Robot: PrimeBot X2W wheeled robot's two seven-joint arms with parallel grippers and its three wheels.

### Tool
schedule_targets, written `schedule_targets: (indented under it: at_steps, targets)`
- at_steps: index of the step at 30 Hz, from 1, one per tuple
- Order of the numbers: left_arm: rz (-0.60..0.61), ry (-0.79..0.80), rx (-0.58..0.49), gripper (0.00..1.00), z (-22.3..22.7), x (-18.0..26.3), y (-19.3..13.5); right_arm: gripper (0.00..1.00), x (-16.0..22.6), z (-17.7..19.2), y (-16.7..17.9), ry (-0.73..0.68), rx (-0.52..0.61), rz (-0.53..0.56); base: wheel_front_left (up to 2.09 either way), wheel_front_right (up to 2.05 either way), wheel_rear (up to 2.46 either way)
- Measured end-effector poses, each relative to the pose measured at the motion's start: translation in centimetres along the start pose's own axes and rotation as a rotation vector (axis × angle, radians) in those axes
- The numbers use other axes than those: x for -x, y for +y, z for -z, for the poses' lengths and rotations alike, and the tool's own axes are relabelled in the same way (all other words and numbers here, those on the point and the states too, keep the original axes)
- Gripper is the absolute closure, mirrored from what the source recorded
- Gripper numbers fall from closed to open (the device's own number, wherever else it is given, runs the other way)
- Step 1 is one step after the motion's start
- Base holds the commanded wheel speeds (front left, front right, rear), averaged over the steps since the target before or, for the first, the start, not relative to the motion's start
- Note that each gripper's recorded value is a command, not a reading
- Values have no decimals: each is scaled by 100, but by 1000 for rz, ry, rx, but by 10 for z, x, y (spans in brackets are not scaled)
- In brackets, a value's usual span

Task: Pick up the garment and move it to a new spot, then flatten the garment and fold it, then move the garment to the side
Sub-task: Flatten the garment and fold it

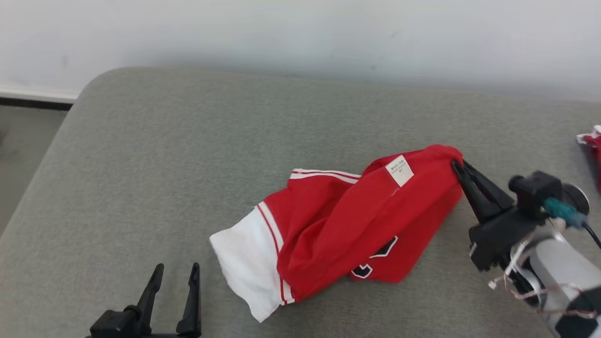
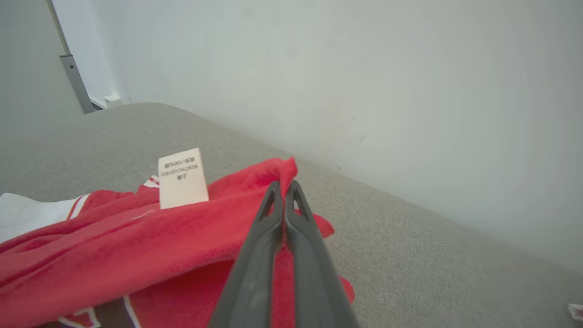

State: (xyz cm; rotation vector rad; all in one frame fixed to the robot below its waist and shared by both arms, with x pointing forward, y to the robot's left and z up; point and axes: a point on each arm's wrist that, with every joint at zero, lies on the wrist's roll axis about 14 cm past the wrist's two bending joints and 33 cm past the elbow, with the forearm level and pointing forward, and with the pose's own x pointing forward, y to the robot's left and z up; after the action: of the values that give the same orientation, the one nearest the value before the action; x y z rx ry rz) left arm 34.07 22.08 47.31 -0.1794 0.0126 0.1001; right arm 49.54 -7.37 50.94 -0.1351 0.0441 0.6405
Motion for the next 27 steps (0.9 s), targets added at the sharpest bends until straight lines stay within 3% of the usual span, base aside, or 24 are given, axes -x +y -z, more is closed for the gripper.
schedule_targets:
  at_steps: [3,11,18,19,20,27]
  targets:
    - [37,3,3,0,2,-5,-11,100,32,5,-9,-26,-38,69,0,0,0]
    - [113,7,7,0,4,-13,-35,100,123,64,0,46,-213,266,0,0,0]
    - [136,7,5,0,4,-15,-42,98,158,87,9,65,-323,403,0,0,0]
    - [136,4,4,0,3,-14,-42,53,159,86,10,60,-324,410,0,0,0]
    - [133,1,0,0,2,-13,-41,0,160,80,11,34,-323,425,0,0,0]
    - [118,-35,-21,0,-9,-11,-34,0,156,33,2,-124,-278,471,0,0,0]
